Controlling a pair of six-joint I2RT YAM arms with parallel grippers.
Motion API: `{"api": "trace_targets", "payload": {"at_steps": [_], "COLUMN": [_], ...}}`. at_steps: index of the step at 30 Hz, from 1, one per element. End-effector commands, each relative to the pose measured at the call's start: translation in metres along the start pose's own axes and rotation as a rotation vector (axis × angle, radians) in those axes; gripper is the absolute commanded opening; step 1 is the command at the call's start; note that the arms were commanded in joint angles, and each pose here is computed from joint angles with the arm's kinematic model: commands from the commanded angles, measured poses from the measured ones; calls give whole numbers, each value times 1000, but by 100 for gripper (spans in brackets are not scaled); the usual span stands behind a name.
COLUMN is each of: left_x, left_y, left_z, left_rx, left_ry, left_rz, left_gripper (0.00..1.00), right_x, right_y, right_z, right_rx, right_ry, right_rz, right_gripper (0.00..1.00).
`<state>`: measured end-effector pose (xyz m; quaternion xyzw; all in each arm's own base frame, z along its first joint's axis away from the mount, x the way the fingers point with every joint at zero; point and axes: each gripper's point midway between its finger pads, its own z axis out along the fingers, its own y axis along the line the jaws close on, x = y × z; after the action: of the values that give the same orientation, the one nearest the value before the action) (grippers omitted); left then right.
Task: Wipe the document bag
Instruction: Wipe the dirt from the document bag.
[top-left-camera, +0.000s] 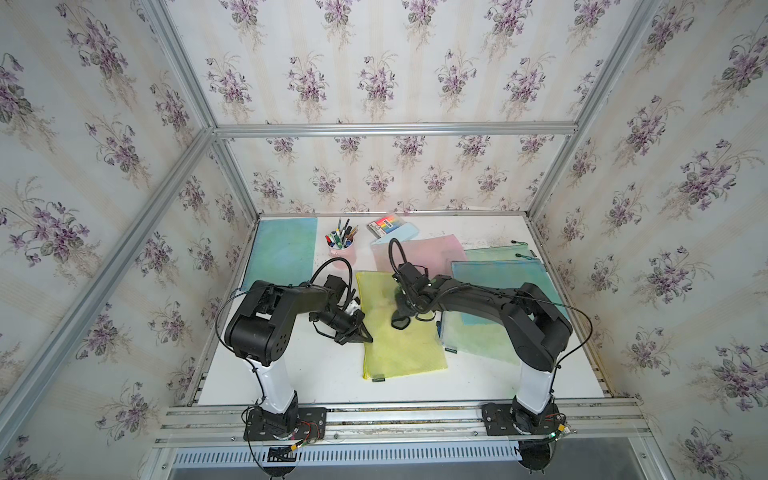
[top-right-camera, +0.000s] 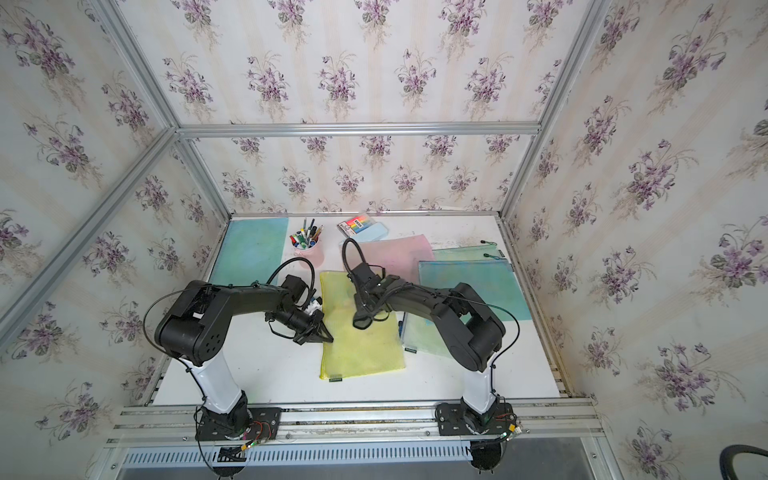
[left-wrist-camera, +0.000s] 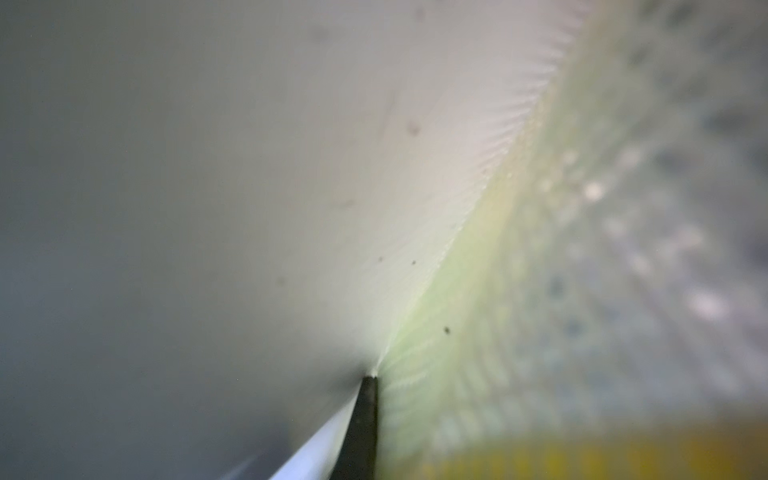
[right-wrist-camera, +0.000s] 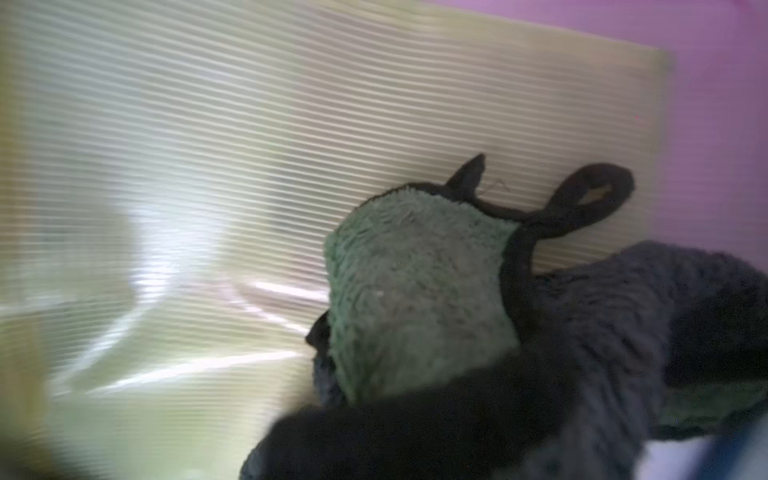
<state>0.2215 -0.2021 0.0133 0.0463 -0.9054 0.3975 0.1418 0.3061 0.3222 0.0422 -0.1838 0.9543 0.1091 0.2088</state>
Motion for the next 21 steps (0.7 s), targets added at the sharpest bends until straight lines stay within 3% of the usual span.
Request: {"api": "trace_targets", "payload": {"at_steps": [1,6,8,12,15,21], "left_x": [19,45,46,32,25,28], "left_y": [-6,-6,-3,1,7,9], "left_z": [0,-3,-1,9,17,17], "left_rx": [5,4,1,27,32,29], "left_ry": [46,62,57,28,47,49], "left_rz": [-50,-50,-55,-65,-54,-50], "left_gripper": [5,6,6,6,6,6], "right_x": [9,30,35,46,64,87], "right_y": [20,-22,-16,28,35,-43], "right_z": [-2,-42,-48,-29,-2,-10], "right_rx": [-44,79,35,-51,-18,194], "right_ry": [36,-17,-23,-4,54,112], "right_rz": [-68,-83,-77,-114,-84,37], "right_gripper": [12,13,13,14,14,12]}}
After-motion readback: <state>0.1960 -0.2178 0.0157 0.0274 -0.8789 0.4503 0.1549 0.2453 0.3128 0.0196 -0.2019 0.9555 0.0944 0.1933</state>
